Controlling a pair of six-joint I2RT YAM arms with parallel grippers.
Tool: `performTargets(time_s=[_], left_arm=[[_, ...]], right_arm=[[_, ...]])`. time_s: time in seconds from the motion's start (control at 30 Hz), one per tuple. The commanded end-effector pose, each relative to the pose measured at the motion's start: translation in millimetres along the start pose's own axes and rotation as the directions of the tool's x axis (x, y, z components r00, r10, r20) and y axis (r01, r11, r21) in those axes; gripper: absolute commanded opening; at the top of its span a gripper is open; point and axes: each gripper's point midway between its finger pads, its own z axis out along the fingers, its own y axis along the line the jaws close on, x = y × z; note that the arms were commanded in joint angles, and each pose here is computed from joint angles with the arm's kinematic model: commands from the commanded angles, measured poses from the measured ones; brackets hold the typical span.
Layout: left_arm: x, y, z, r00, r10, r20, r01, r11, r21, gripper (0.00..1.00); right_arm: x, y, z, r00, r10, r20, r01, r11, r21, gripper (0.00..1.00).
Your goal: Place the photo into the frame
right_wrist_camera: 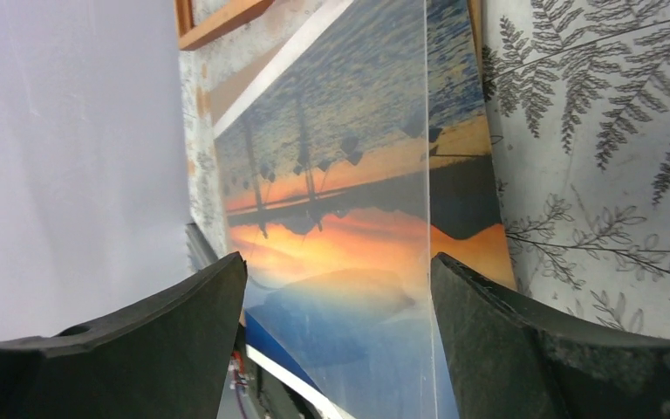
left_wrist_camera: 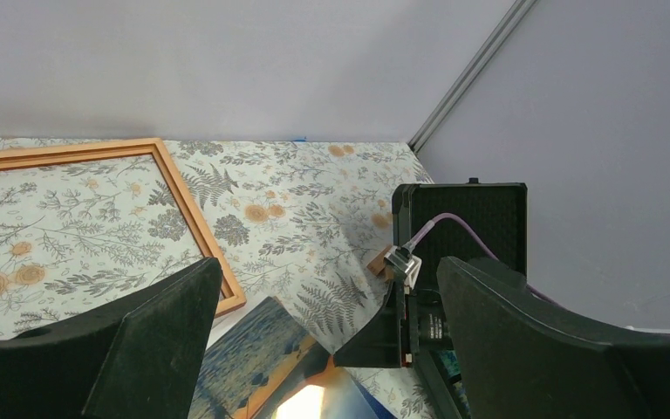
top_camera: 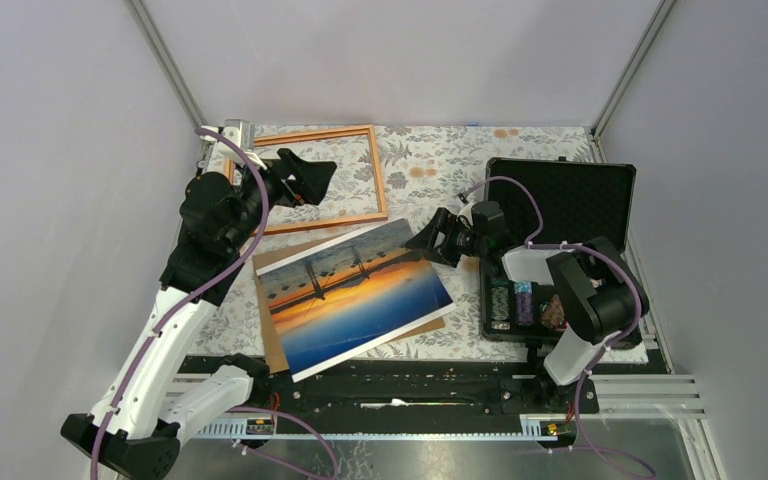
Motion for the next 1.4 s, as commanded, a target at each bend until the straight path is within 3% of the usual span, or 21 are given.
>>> performTargets(time_s=[0.0, 0.13, 0.37, 0.5, 0.6, 0.67, 0.77, 0.9, 1.0, 1.17, 1.3, 1.37], left_arm=[[-8.8, -8.8, -0.3, 0.999, 0.0, 0.032, -0.001, 0.999, 0.035, 0.99], [-6.6, -8.0, 0.6, 1.0, -0.005, 0.024, 0.004, 0.999, 0.034, 0.99], [-6.7, -7.7, 0.4, 1.0, -0.009, 0.027, 0.008, 0.999, 0.032, 0.99], [-4.9, -7.4, 1.2, 0.999, -0.02, 0.025, 0.019, 0.999, 0.032, 0.99], [3.7, -5.8, 6.7, 0.999, -0.042, 0.002, 0.042, 0.999, 0.025, 0.99], [22.6, 0.5, 11.9, 0.996, -0.069, -0.054, 0.069, 0.998, -0.001, 0.99], [83.0, 37.9, 11.7, 0.96, -0.198, -0.2, 0.158, 0.968, -0.197, 0.99], [175.5, 81.7, -10.4, 0.863, -0.334, -0.38, 0.166, 0.897, -0.411, 0.99], [220.0, 94.3, -31.4, 0.81, -0.406, -0.424, 0.19, 0.864, -0.466, 0.99], [233.0, 89.8, -42.6, 0.812, -0.464, -0.356, 0.294, 0.85, -0.438, 0.99], [227.6, 108.2, -45.5, 0.849, -0.431, -0.306, 0.241, 0.831, -0.502, 0.99], [229.8, 112.0, -42.0, 0.838, -0.419, -0.35, 0.199, 0.831, -0.519, 0.99]], right_arm=[[-13.4, 38.0, 2.1, 0.997, 0.05, 0.051, -0.04, 0.982, -0.187, 0.81], [-14.1, 65.0, -1.0, 0.991, 0.112, 0.08, -0.083, 0.95, -0.302, 0.75], [11.4, 86.8, 18.3, 0.991, 0.13, 0.02, -0.115, 0.93, -0.349, 0.67], [17.0, 87.5, 30.6, 0.984, 0.178, 0.019, -0.159, 0.918, -0.365, 0.51], [14.1, 86.0, 33.6, 0.977, 0.207, 0.04, -0.176, 0.904, -0.389, 0.32], [14.0, 79.5, 38.3, 0.975, 0.22, 0.045, -0.188, 0.909, -0.373, 0.18], [17.8, 74.5, 42.0, 0.978, 0.208, 0.028, -0.185, 0.916, -0.357, 0.09], [22.6, 69.1, 41.6, 0.981, 0.195, 0.023, -0.176, 0.925, -0.336, 0.06], [25.4, 66.7, 42.2, 0.982, 0.19, 0.012, -0.176, 0.926, -0.334, 0.06], [31.1, 57.0, 47.2, 0.979, 0.203, -0.005, -0.194, 0.926, -0.322, 0.08], [33.8, 53.3, 48.4, 0.976, 0.216, -0.012, -0.208, 0.922, -0.328, 0.08], [34.5, 53.6, 48.4, 0.976, 0.216, -0.016, -0.209, 0.92, -0.332, 0.09]])
